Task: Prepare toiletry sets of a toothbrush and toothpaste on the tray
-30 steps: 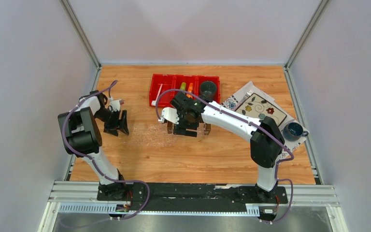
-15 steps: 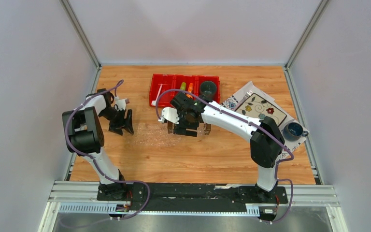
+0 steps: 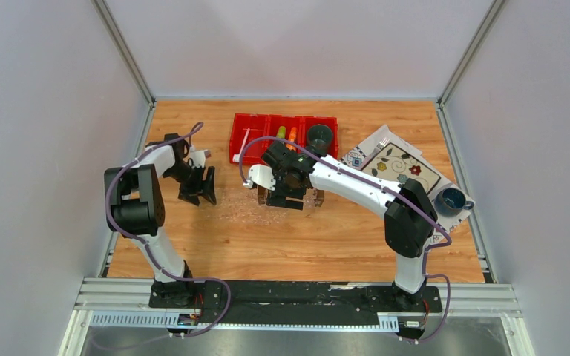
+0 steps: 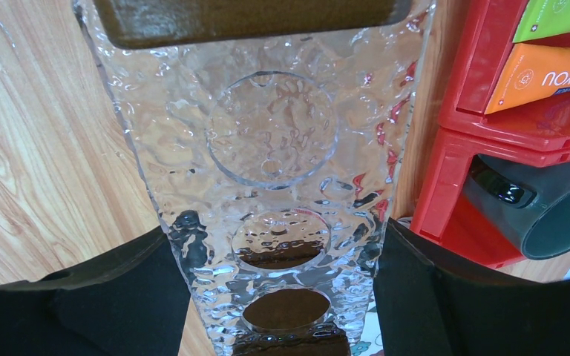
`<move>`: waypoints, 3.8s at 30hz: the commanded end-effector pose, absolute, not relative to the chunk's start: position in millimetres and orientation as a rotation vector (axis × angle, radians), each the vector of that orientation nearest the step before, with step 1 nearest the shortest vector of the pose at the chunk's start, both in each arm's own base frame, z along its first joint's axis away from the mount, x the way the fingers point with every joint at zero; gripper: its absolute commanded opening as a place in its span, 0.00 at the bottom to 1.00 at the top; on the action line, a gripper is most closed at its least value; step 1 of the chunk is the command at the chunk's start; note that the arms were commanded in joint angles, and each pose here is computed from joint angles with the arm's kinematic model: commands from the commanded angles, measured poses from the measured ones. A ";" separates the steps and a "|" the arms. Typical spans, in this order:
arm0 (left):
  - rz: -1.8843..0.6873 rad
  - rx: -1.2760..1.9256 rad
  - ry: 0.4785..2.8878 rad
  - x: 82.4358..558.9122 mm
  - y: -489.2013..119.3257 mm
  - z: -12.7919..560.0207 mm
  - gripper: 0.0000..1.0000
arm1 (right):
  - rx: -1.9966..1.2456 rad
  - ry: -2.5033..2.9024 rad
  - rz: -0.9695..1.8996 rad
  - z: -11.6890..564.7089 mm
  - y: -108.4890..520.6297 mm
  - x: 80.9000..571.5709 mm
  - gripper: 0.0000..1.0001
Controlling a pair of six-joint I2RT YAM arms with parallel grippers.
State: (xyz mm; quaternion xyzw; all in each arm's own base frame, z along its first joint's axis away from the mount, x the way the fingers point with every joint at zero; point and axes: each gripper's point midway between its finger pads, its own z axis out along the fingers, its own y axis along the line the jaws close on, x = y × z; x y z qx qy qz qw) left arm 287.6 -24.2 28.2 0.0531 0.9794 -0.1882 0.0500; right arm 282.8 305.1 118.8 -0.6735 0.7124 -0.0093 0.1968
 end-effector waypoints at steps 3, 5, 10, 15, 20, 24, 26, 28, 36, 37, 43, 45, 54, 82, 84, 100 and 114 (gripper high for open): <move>-0.630 0.155 2.946 288.6 -44.8 33.8 0.73 | -1.809 1.913 -0.023 151.1 318.6 295.0 0.39; -0.643 0.161 2.944 286.0 -51.1 34.6 0.73 | -1.814 1.916 -0.020 150.2 319.0 294.7 0.39; -0.682 0.170 2.929 284.6 -60.7 38.6 0.73 | -1.824 1.911 -0.003 149.4 325.7 296.0 0.39; -0.671 0.187 2.895 290.2 -61.0 47.4 0.76 | -1.849 1.913 0.018 143.7 335.7 296.7 0.40; -0.680 0.248 2.819 293.7 -61.1 67.0 0.81 | -1.887 1.905 0.006 140.1 345.4 300.9 0.39; -0.708 0.221 2.758 296.8 -53.9 81.6 0.85 | -1.918 1.895 0.011 137.8 353.9 301.1 0.40; -0.704 0.203 2.740 296.5 -43.1 85.6 0.86 | -1.925 1.886 0.018 138.2 360.7 302.5 0.40; -0.699 0.172 2.725 296.7 -31.9 88.0 0.86 | -1.948 1.885 0.024 137.1 364.6 299.0 0.40; -0.695 0.175 2.707 285.7 -14.7 88.1 0.86 | -2.002 1.878 0.046 123.1 389.0 293.9 0.40; -0.696 0.185 2.707 283.3 -14.3 87.6 0.86 | -2.012 1.886 0.048 117.6 390.3 293.2 0.40; -0.648 0.219 2.690 278.9 -7.7 91.6 0.86 | -2.016 1.892 0.064 110.4 401.9 292.3 0.40; -0.645 0.224 2.686 277.4 -7.5 91.9 0.86 | -2.017 1.894 0.063 109.4 404.3 292.2 0.40; -0.611 0.242 2.677 276.1 -5.0 88.2 0.86 | -1.998 1.927 0.067 97.6 416.3 292.8 0.42; -0.583 0.263 2.663 273.7 -3.7 87.5 0.86 | -1.985 2.034 0.018 88.4 386.8 286.4 0.44; -0.585 0.265 2.661 273.7 -3.9 87.6 0.85 | -1.985 2.037 0.021 87.8 385.7 286.9 0.44; -0.598 0.265 2.658 273.8 -5.4 89.0 0.86 | -1.944 2.070 0.022 93.4 379.8 291.2 0.46; -0.606 0.259 2.665 272.4 -6.1 87.2 0.86 | -1.939 2.087 0.033 94.7 378.6 287.3 0.47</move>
